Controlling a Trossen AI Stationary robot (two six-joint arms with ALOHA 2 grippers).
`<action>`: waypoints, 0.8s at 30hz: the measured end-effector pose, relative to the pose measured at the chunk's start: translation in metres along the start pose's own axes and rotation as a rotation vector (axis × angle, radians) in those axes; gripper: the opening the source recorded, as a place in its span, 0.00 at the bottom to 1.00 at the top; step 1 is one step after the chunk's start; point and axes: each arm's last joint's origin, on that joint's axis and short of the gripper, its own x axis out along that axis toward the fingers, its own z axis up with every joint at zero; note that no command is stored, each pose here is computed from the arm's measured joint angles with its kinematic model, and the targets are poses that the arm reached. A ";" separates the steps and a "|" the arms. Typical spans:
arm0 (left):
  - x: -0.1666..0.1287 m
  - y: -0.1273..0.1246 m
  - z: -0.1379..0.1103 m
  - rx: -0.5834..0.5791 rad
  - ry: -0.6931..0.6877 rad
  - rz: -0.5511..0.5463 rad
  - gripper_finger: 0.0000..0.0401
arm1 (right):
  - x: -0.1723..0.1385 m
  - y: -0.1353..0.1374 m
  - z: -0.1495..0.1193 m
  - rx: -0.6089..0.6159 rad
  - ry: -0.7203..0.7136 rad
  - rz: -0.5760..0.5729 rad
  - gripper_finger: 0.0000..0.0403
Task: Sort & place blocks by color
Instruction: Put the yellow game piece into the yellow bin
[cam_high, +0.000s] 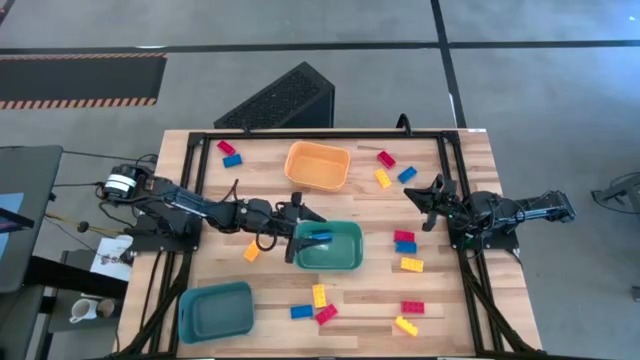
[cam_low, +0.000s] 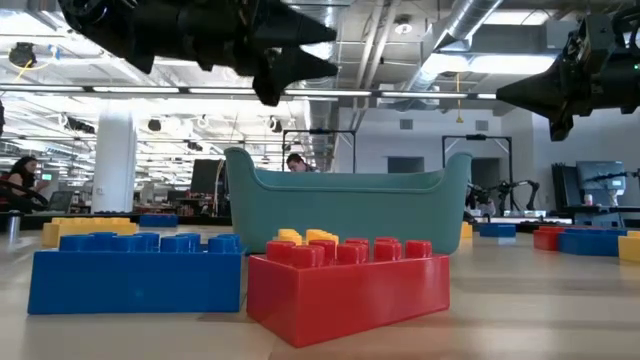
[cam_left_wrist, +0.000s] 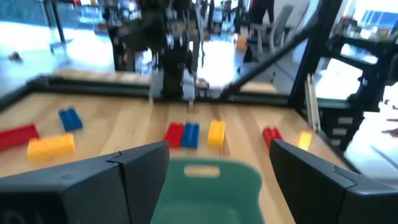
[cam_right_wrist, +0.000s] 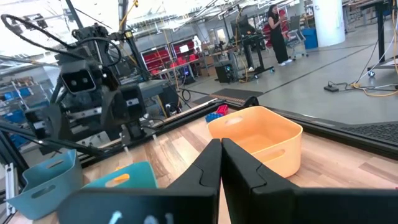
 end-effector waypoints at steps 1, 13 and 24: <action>0.000 0.000 -0.001 0.000 0.012 0.001 0.65 | 0.000 0.000 0.000 0.000 0.000 0.000 0.09; 0.000 0.002 -0.001 -0.001 0.009 0.060 0.65 | 0.000 0.000 0.000 0.001 0.000 0.000 0.09; -0.001 0.002 0.005 -0.030 -0.050 0.061 0.65 | 0.000 0.001 0.003 0.019 -0.031 0.005 0.09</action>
